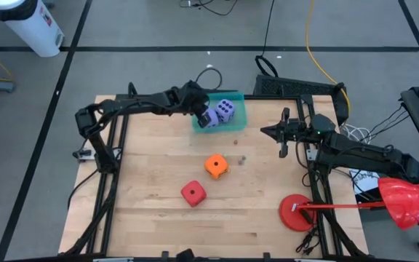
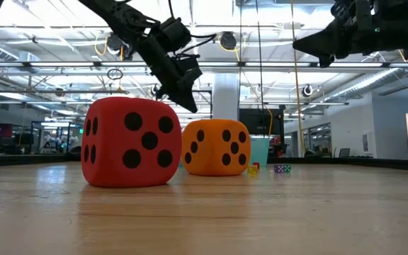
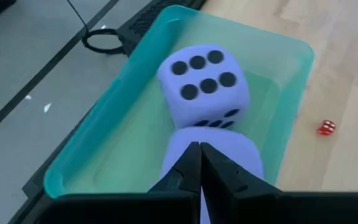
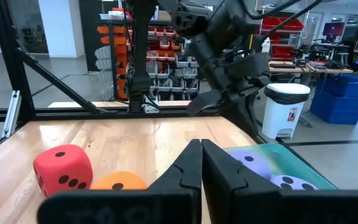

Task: Pick & Place Dice
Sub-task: Put the big violet dice into the green bin, then put the big orange dice into the green bin

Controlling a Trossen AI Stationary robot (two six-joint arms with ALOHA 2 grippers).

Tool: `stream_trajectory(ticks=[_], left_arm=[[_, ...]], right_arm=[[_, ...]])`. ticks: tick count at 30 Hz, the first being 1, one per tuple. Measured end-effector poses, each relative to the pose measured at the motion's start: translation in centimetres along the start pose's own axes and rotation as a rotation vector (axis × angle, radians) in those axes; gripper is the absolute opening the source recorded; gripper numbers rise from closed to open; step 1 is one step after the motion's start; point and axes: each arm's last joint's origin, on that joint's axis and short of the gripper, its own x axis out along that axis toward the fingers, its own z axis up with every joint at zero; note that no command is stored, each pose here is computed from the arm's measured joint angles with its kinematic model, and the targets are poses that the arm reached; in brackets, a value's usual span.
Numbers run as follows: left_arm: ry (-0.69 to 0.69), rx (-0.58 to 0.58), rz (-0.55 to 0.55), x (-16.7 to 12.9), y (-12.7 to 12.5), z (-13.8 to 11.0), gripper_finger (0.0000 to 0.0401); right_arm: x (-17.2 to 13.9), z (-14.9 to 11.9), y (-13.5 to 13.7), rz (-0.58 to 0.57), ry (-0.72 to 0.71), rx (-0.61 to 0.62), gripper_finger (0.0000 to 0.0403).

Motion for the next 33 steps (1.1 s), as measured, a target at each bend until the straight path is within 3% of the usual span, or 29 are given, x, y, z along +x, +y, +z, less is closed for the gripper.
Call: stream_trajectory(ticks=[5,12,15,20,23,27,33], left_arm=[[-0.066,0.07,-0.041,-3.0,-0.4,1.1,0.0008],[-0.2,0.12,-0.075,-13.2,-1.1,2.1,0.0007],[-0.259,0.127,-0.106,-16.1,-1.2,0.6,0.0006],[-0.403,0.057,-0.217,-16.9,-1.3,-3.9,0.0006],[-0.415,-0.004,-0.188,-16.2,-1.4,-7.2,0.0003],[-0.383,0.036,-0.184,-14.6,-2.0,-10.6,0.0003],[-0.52,0.035,-0.204,-14.5,-1.9,-14.2,0.0003]], right_arm=[[0.0,-0.1,0.0,0.002,0.007,0.013,0.0],[0.0,-0.4,0.0,0.005,0.038,0.023,0.0],[0.0,-0.4,0.0,0.005,0.043,0.025,0.0],[0.2,-0.7,0.0,0.008,0.065,0.045,0.0],[0.4,-0.9,0.0,0.009,0.08,0.074,0.0],[0.7,-1.3,-0.1,0.009,0.107,0.085,0.0],[1.5,-1.7,-0.2,0.011,0.125,0.091,0.0]])
